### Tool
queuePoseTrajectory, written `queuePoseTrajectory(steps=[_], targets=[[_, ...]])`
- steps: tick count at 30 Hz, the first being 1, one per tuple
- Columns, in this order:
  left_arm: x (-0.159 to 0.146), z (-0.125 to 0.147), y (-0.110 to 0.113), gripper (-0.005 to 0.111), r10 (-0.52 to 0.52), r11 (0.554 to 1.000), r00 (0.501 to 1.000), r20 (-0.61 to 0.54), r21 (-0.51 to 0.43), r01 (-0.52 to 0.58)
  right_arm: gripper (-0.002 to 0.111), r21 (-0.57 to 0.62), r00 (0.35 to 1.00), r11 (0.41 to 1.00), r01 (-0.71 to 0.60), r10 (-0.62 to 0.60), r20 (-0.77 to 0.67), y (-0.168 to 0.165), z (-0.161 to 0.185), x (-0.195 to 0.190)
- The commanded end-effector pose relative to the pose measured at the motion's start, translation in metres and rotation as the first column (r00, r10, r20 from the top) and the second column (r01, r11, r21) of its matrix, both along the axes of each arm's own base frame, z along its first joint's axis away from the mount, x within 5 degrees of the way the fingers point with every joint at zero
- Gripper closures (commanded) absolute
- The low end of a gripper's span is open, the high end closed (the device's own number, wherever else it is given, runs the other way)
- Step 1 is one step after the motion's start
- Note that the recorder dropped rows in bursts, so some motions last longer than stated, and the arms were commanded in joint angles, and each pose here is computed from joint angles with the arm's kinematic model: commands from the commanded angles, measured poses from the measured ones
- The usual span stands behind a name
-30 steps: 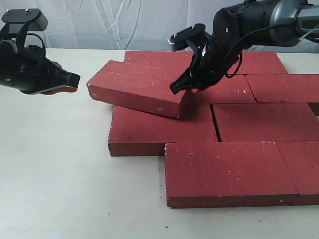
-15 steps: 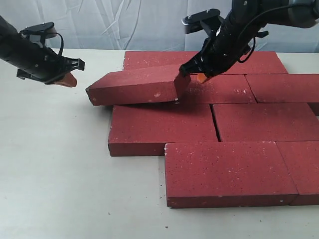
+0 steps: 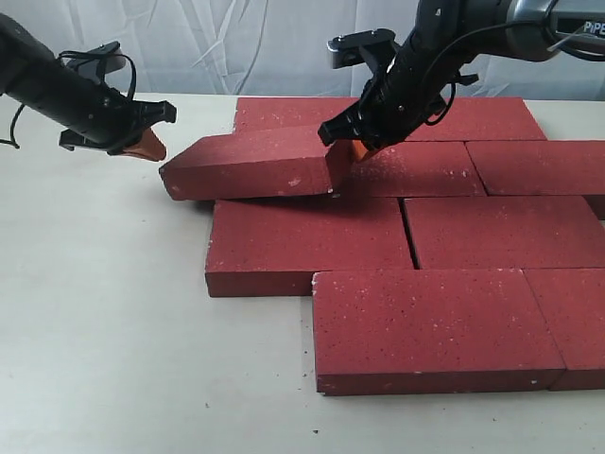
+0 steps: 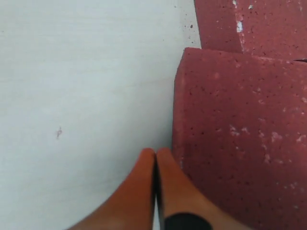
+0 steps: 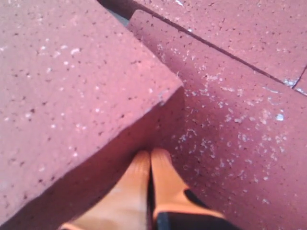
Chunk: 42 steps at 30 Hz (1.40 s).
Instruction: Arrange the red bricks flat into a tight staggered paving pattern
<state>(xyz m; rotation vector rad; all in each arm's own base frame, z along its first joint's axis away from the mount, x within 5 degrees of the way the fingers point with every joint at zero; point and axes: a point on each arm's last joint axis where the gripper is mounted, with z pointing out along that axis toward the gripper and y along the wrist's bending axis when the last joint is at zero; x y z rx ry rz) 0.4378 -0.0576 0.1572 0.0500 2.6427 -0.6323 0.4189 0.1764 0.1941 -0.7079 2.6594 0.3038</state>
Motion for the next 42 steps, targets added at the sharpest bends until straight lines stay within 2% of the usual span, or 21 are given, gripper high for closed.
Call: queuePoseTrajectory(steps=[1,6,10,14,17,20,24,30,37,42], targets=[[0.003,-0.004,0.003,0.107,0.008,1.000,1.000,0.010,0.022,-0.008,0.109,0.005,1.000,1.000,-0.004,0.004,0.009,0.000,0.003,0.001],[0.003,-0.026,0.001,0.107,0.003,1.000,0.999,-0.048,0.017,-0.003,0.109,0.009,1.000,1.000,-0.002,0.001,0.011,0.000,0.003,0.001],[0.004,-0.025,0.000,0.107,0.019,1.000,0.999,-0.044,-0.008,-0.019,0.109,0.013,0.999,1.000,-0.019,0.018,0.029,0.008,0.004,-0.001],[0.004,-0.021,-0.004,0.107,-0.021,0.999,0.999,-0.044,-0.047,0.019,0.109,0.019,0.997,0.999,-0.041,0.040,0.059,0.018,0.005,-0.003],[0.002,-0.016,-0.003,0.107,-0.050,0.998,0.998,-0.040,-0.035,0.049,0.109,0.022,0.997,0.999,-0.048,0.047,0.060,0.022,0.005,-0.004],[0.001,-0.002,0.008,0.107,-0.036,0.999,0.999,-0.019,-0.026,0.035,0.109,0.026,0.997,0.998,-0.050,0.049,0.061,0.023,0.006,-0.005],[-0.003,0.029,0.029,0.107,-0.006,0.999,1.000,0.024,-0.045,0.007,0.109,0.051,0.994,0.996,-0.069,0.064,0.089,0.035,0.019,-0.004],[-0.017,0.062,0.062,0.107,0.050,0.998,0.997,0.067,-0.044,-0.047,0.109,0.098,0.971,0.983,-0.153,0.132,0.198,0.077,0.049,-0.007],[-0.042,0.052,0.109,0.107,0.234,0.972,0.968,0.087,0.004,-0.235,0.109,0.116,0.951,0.966,-0.230,0.197,0.239,0.126,0.034,0.002],[-0.051,0.032,0.121,0.107,0.287,0.951,0.952,0.109,0.090,-0.297,0.109,0.155,0.945,0.953,-0.260,0.219,0.242,0.160,0.006,0.011]])
